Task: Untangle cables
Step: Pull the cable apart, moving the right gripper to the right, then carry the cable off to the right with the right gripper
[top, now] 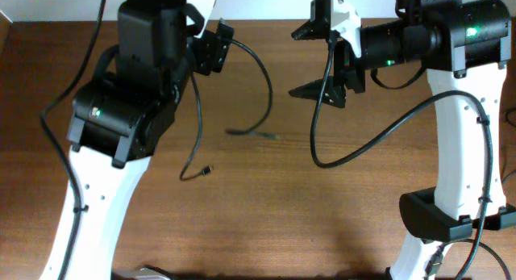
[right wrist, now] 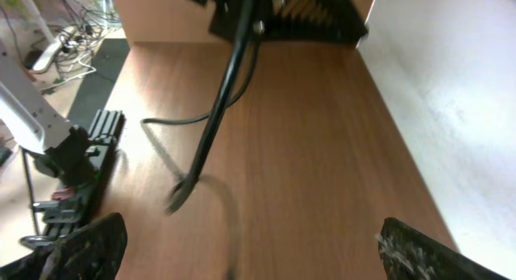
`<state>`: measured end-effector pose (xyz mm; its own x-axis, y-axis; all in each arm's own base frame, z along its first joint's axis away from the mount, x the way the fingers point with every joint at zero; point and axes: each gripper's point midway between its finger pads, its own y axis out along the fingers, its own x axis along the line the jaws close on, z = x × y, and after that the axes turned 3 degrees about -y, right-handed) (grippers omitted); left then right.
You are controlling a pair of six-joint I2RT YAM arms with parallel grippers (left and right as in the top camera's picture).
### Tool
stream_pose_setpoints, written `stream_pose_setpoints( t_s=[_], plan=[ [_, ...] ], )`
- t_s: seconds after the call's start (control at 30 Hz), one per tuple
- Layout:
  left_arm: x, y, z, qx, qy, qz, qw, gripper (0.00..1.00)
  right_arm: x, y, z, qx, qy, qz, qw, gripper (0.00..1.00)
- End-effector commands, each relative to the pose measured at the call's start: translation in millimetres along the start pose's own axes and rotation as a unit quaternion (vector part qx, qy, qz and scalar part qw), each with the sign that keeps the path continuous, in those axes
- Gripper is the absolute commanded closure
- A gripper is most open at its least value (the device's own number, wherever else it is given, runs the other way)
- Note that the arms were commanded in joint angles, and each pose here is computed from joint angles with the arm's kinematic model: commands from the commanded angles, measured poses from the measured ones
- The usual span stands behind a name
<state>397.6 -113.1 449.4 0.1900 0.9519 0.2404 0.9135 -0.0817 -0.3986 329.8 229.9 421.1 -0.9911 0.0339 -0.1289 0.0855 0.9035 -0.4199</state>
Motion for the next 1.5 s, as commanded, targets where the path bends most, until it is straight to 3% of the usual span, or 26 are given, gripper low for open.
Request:
stream_pose_setpoints(
  t_s=[0.0, 0.3, 0.43, 0.47, 0.5, 0.53, 0.8, 0.97, 1.13, 1.37, 1.47],
  plan=[
    [-3.3, -5.4, -5.5, -0.011, -0.002, 0.014, 1.0, 0.13, -6.0, 1.7, -0.7, -0.001, -0.017, 0.007, 1.0, 0.01],
    [-41.6, -7.7, -11.0, -0.027, 0.0, 0.123, 0.992, 0.11, 9.5, 19.5, -14.7, -0.014, -0.035, -0.022, 0.999, 0.01],
    [-46.5, -3.7, -10.5, -0.025, 0.0, 0.134, 0.991, 0.11, 14.5, 28.6, -20.1, -0.016, -0.049, -0.031, 0.998, 0.01],
    [-46.4, -3.7, -11.8, -0.028, 0.0, 0.134, 0.991, 0.11, 14.9, 29.5, -21.2, -0.018, -0.051, -0.032, 0.998, 0.14],
    [-46.4, -3.7, -12.8, -0.03, -0.001, 0.134, 0.991, 0.11, 15.7, 29.9, -21.7, -0.019, -0.051, -0.034, 0.998, 0.62],
    [-46.1, -3.7, -13.4, -0.031, -0.001, 0.133, 0.991, 0.11, 16.1, 30.2, -21.9, -0.019, -0.051, -0.034, 0.998, 0.96],
    [-46.1, -3.5, -13.1, -0.031, -0.001, 0.133, 0.991, 0.07, -7.1, 20.8, -1.0, 0.032, -0.05, 0.017, 0.998, 0.96],
    [-52.0, 7.2, 6.1, 0.009, 0.011, 0.139, 0.99, 0.07, -2.1, 17.9, -27.3, -0.041, -0.075, -0.007, 0.996, 0.96],
    [-63.9, 41.8, 42.2, 0.083, 0.024, 0.141, 0.986, 0.04, -17.2, 15.4, -46.5, -0.074, -0.036, 0.011, 0.997, 0.96],
    [-58.2, 39.1, 42.3, 0.08, 0.048, 0.137, 0.986, 0.02, -66.6, 0.6, 0.3, 0.05, -0.004, 0.145, 0.988, 0.96],
    [-46.2, 36.6, 41.1, 0.077, 0.04, 0.127, 0.988, 0.01, -84.4, -26.3, 15.5, 0.058, 0.014, 0.18, 0.982, 0.96]
  ],
)
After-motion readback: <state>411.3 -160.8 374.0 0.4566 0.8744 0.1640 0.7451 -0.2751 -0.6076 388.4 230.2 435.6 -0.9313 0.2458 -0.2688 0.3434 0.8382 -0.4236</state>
